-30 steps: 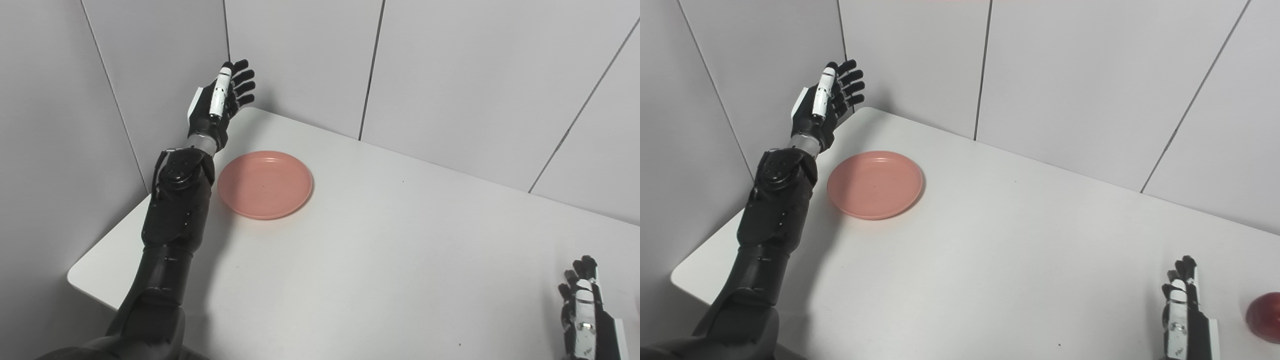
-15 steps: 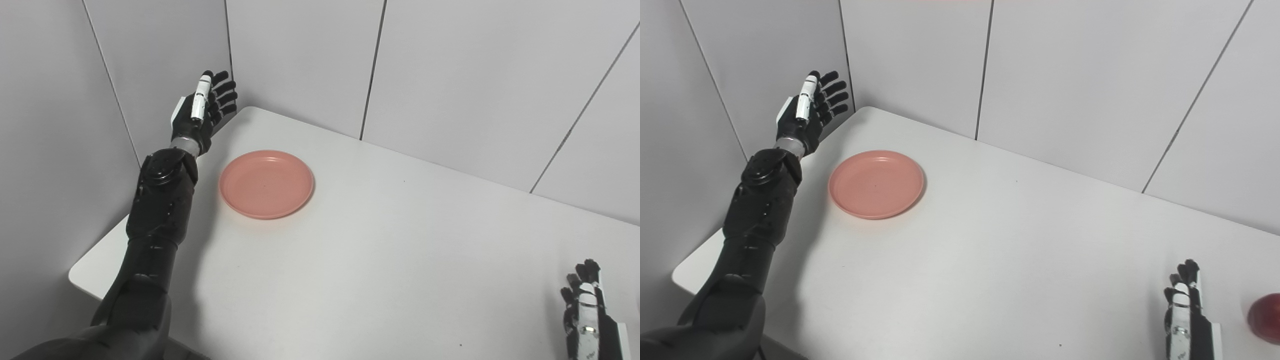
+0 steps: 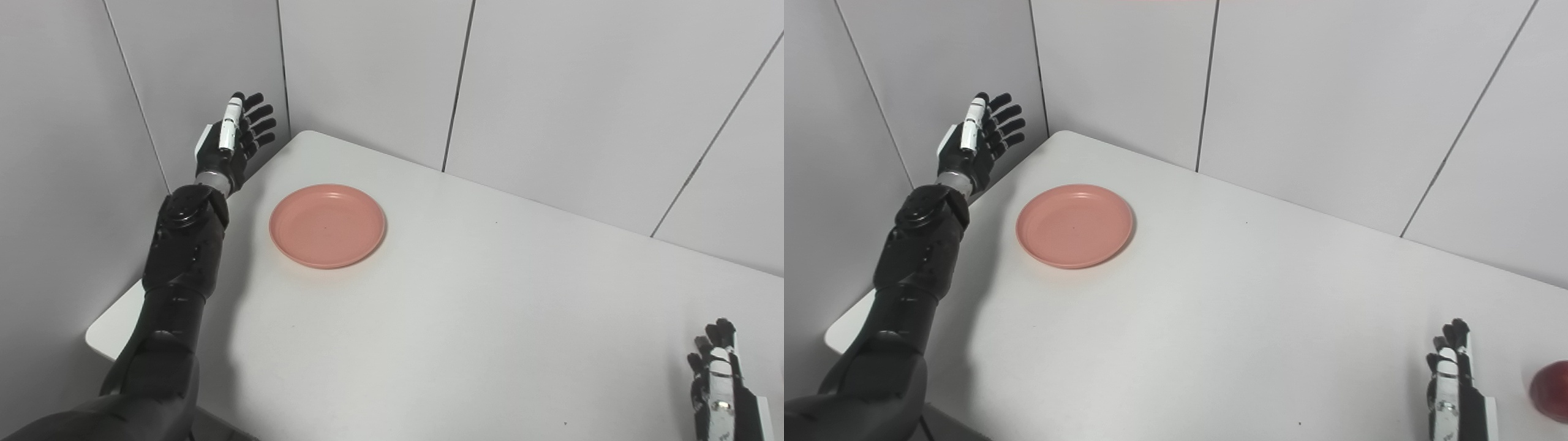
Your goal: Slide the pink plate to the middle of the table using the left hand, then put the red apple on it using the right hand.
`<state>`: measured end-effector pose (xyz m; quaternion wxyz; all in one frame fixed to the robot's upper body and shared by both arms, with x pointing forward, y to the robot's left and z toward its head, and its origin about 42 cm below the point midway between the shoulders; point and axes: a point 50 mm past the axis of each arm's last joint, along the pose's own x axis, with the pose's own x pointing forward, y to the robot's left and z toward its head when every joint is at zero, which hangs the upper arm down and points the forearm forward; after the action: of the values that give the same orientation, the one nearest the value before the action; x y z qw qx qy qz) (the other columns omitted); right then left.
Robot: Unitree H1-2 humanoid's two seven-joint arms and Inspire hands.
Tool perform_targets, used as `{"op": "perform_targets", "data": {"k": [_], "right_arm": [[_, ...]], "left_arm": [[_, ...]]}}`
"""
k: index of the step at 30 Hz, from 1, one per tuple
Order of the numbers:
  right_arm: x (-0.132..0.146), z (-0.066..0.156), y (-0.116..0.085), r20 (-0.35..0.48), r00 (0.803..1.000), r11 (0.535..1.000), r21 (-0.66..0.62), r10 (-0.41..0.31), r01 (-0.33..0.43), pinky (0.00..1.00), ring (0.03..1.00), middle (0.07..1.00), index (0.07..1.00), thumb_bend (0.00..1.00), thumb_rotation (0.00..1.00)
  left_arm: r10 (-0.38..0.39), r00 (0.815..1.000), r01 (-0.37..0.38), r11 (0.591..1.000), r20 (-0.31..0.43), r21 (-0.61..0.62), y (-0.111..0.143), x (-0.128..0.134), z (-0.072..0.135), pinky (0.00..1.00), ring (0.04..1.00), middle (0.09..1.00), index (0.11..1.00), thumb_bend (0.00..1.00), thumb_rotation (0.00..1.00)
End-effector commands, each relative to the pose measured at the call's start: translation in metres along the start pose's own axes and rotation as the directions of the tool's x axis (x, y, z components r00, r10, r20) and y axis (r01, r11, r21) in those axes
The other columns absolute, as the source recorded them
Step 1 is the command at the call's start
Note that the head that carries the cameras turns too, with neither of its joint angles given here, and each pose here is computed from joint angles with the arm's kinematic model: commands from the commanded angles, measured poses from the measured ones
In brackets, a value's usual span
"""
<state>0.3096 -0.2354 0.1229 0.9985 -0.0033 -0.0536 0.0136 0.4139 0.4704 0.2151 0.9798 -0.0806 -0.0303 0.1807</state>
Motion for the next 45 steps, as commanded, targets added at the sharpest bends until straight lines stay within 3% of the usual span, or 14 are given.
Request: {"op": "perform_targets", "data": {"k": [1,19,45], "right_arm": [[0.009,0.014,0.0,0.055,0.998,1.0,0.003,0.011,-0.011,1.0,1.0,1.0,1.0,0.0,1.0],[0.007,0.019,0.0,0.053,0.998,1.0,-0.005,0.017,-0.017,1.0,1.0,1.0,1.0,0.0,1.0],[0.006,0.02,0.002,0.038,0.999,1.0,-0.004,0.01,-0.01,1.0,1.0,1.0,1.0,0.0,1.0]], "left_arm": [[-0.02,0.996,0.019,1.0,0.086,0.015,0.0,0.009,0.027,0.83,0.824,0.826,0.819,0.3,1.0],[-0.041,0.999,0.041,0.999,0.011,0.035,0.004,0.004,-0.009,0.82,0.834,0.837,0.817,0.32,1.0],[-0.053,0.998,0.054,0.998,-0.025,0.02,0.01,-0.001,-0.032,0.81,0.826,0.829,0.803,0.34,1.0]]}}
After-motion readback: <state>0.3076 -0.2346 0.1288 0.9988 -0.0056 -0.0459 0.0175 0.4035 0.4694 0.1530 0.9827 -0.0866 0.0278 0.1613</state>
